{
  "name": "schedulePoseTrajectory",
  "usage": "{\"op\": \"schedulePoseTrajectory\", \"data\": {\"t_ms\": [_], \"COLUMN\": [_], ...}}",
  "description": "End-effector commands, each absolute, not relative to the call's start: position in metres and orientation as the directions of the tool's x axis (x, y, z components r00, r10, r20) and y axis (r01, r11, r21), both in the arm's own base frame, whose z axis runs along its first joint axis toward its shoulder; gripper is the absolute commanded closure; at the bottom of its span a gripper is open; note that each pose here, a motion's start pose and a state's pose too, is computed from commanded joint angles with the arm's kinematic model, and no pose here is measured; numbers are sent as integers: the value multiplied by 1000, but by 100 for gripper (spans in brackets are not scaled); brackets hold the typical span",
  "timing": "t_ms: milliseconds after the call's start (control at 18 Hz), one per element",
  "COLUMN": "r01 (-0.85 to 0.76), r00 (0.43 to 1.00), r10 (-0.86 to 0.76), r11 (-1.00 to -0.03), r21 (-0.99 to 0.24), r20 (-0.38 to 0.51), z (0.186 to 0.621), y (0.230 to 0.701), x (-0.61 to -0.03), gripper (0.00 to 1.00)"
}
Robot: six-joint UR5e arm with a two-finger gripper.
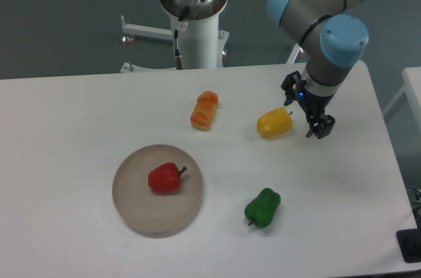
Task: Pick up the red pepper from the plate
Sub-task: 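Move the open gripper from beside the yellow pepper over the plate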
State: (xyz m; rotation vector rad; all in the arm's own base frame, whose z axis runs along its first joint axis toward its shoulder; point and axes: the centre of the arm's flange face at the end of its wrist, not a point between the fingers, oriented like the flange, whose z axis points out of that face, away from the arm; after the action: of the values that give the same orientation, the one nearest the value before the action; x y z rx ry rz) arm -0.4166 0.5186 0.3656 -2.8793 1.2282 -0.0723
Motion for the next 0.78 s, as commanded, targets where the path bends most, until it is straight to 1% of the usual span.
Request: {"op": "schedulePoseTrajectory", "data": {"t_ms": [167,333,444,611,778], "r01": [-719,-733,-729,-697,-700], "r00": [693,679,684,717,714], "r10": [-720,-733,-729,-697,-701], "r11": [-694,-680,-684,-716,-713], "r21": [-27,-28,-28,-38,-48], "r20": [37,31,24,11,8], "z": [366,368,368,377,378], "y": [520,535,542,572,598], "x": [-415,-401,-394,-345,-298], "gripper": [0,0,0,0,0]}}
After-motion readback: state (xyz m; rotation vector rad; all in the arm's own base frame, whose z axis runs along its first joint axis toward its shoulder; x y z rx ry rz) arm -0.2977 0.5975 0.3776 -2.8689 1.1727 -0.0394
